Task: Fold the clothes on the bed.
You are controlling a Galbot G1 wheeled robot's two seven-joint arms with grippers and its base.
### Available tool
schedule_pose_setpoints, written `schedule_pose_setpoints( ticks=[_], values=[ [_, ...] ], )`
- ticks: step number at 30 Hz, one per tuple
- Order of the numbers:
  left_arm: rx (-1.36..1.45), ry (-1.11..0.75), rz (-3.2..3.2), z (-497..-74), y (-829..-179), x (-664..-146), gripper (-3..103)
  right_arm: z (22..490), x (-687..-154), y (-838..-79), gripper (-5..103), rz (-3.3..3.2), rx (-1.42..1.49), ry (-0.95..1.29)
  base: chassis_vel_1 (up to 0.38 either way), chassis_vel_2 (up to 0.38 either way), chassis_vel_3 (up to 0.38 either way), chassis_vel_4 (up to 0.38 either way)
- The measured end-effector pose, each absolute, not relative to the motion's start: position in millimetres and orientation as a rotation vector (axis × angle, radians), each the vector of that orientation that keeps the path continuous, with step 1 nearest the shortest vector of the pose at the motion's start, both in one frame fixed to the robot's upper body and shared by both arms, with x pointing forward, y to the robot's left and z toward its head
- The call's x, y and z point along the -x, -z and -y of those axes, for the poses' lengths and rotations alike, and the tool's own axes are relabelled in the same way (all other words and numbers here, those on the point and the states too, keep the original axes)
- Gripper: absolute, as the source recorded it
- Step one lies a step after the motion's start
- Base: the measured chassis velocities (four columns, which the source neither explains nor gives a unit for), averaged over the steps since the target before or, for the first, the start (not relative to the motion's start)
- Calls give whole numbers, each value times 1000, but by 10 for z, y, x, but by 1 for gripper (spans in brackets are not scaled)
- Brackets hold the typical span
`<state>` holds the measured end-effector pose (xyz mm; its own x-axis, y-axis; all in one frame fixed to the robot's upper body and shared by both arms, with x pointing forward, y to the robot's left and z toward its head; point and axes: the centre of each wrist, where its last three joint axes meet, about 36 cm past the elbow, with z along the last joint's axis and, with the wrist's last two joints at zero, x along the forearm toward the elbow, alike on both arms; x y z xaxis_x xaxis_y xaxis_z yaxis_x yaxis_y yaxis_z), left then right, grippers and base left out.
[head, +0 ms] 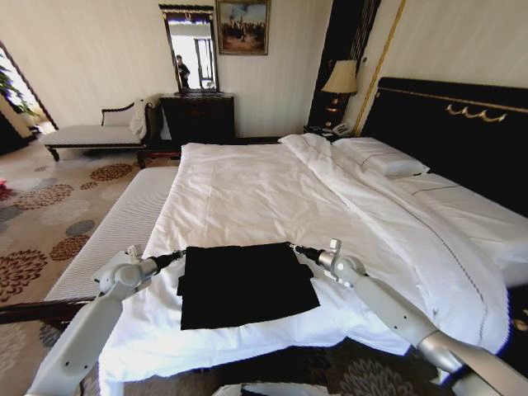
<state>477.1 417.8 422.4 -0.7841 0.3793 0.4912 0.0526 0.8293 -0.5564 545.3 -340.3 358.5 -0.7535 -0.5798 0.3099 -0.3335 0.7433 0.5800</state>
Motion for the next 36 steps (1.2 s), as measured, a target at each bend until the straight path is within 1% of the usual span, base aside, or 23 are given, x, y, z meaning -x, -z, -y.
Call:
schedule_pose_setpoints(
  ticks=[4,9,25,30,36],
  values=[
    [317,-730,2436,-4210,-4320,-4822,0,3420,-5560,-3703,0,2546,-680,732,0,0,0,0],
    [318,-802,2488,-4304,-4521,-4921,0,3424,-5705,-3928,0,2631,-630,788,0,0,0,0],
    [316,-809,2516,-4270,-4478,-4899,0,3319,-5721,-3863,0,2675,-583,798,0,0,0,0],
    [331,-821,2542,-4308,-4559,-4924,0,3320,-5802,-3896,0,2696,-562,791,0,0,0,0],
    [359,-820,2561,-4365,-4629,-4867,0,3311,-5761,-3984,0,2707,-585,794,0,0,0,0]
  ],
)
